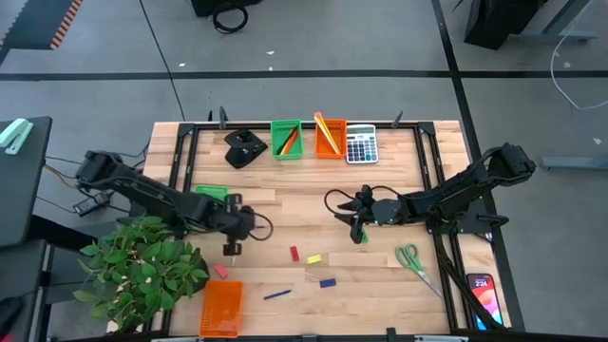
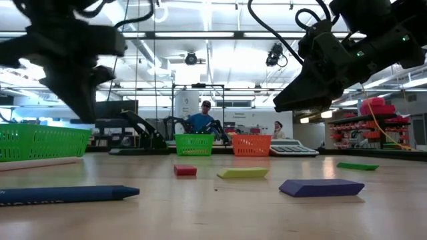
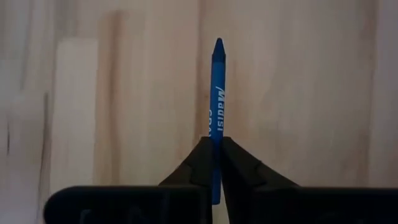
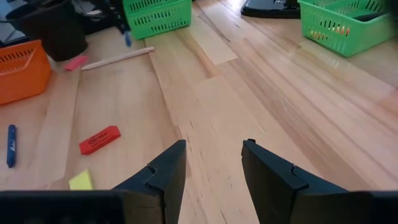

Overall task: Sort crayons/erasers/pens/pencils in bins
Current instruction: Put the blue crayon into the bottom green bin

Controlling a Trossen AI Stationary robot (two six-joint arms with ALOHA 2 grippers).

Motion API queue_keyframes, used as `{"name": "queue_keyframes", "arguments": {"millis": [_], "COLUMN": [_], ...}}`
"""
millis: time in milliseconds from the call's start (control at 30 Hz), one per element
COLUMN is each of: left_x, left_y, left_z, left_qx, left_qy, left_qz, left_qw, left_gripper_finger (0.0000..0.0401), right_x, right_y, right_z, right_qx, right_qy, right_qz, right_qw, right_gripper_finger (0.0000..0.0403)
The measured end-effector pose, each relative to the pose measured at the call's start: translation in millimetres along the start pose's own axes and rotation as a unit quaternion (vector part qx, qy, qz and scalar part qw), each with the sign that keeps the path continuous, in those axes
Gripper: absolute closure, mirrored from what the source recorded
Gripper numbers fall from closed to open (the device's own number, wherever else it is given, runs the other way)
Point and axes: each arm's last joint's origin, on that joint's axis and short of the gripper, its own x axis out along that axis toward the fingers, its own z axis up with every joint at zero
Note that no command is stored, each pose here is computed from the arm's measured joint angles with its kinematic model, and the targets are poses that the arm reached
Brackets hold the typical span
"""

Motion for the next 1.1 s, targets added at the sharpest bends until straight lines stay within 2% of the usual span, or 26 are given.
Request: {"name": "queue_keyframes", "arguments": {"millis": [200, 300, 400, 633, 833, 1100], "left_x": [-20.6, -31.5, -39.9, -50.8, -56.2, -58.5], "left_y": [13.6, 19.9, 24.5, 26.8, 28.5, 22.9], "left_z": [-19.7, -26.5, -35.9, -52.9, -68.4, -70.4], "left_qx": [-0.083, -0.127, -0.147, -0.168, -0.193, -0.184], "left_qy": [-0.046, -0.06, -0.055, -0.032, -0.003, -0.013], "left_qz": [-0.013, 0.006, 0.032, 0.06, 0.109, 0.101], "left_qw": [0.995, 0.99, 0.987, 0.983, 0.975, 0.978], "left_gripper_finger": [0.0378, 0.0374, 0.0378, 0.0389, 0.0392, 0.0387], "right_x": [-1.0, -1.0, -1.0, -1.8, -2.4, -2.4], "right_y": [2.1, 1.6, 1.5, 2.4, 3.7, 3.4], "right_z": [-1.3, -1.5, -1.7, -3.9, -4.5, -5.1], "right_qx": [-0.003, -0.004, -0.001, 0.003, 0.007, 0.013], "right_qy": [0.002, 0.002, 0.002, 0.01, 0.011, 0.013], "right_qz": [0.004, -0.002, -0.004, -0.005, -0.002, -0.004], "right_qw": [1.0, 1.0, 1.0, 1.0, 1.0, 1.0], "right_gripper_finger": [0.0241, 0.0241, 0.0241, 0.0241, 0.0241, 0.0241]}}
